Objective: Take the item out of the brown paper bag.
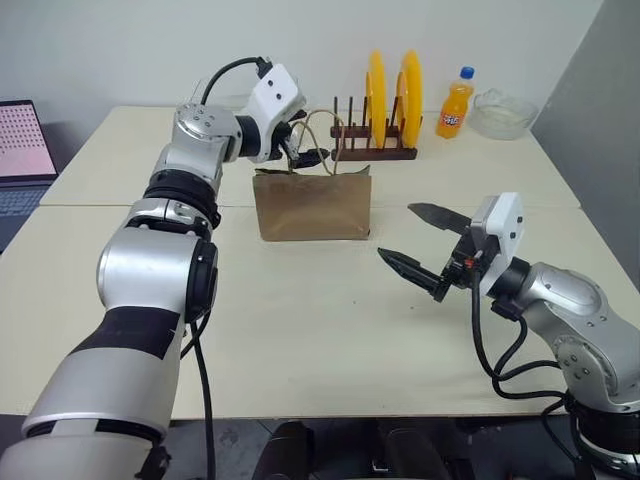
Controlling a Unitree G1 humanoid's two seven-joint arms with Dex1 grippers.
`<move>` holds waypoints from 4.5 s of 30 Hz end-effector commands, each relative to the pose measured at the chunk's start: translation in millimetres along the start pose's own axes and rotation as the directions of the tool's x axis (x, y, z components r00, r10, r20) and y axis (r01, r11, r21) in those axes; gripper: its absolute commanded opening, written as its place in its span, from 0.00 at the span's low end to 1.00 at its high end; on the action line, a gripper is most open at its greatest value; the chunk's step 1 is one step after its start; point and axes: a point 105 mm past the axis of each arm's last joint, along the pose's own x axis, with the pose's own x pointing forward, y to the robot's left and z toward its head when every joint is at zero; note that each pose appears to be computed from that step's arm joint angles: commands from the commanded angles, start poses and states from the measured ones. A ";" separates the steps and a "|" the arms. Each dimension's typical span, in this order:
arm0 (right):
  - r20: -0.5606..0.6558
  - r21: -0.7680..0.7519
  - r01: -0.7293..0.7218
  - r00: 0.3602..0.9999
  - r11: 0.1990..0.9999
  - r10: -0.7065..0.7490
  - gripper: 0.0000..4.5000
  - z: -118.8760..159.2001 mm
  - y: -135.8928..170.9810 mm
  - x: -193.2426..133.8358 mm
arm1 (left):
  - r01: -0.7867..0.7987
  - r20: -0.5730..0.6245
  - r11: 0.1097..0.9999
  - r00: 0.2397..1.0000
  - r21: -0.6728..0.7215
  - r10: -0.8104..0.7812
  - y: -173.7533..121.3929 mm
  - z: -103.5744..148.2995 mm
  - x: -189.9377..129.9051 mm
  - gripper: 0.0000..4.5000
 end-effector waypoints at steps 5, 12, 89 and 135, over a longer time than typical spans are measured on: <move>0.038 -0.050 -0.021 0.999 0.999 0.023 1.00 10.9 5.1 0.5 | 0.010 0.031 0.999 0.999 0.051 -0.012 6.7 10.8 -11.1 0.99; 0.033 -0.050 -0.008 0.999 0.999 0.010 1.00 10.1 4.5 -0.9 | -0.010 0.040 0.997 0.999 0.073 0.007 18.6 12.4 -29.7 0.99; -0.503 -0.559 -0.236 0.859 0.795 -0.098 0.01 -31.4 -99.7 173.1 | -0.202 0.217 0.909 0.931 -0.366 0.294 -156.7 -9.5 -155.1 1.00; -0.240 -0.138 -0.524 0.841 0.840 0.485 0.14 -20.0 5.8 34.1 | 0.161 0.053 0.972 0.984 0.169 -0.173 -157.7 -43.6 -156.6 1.00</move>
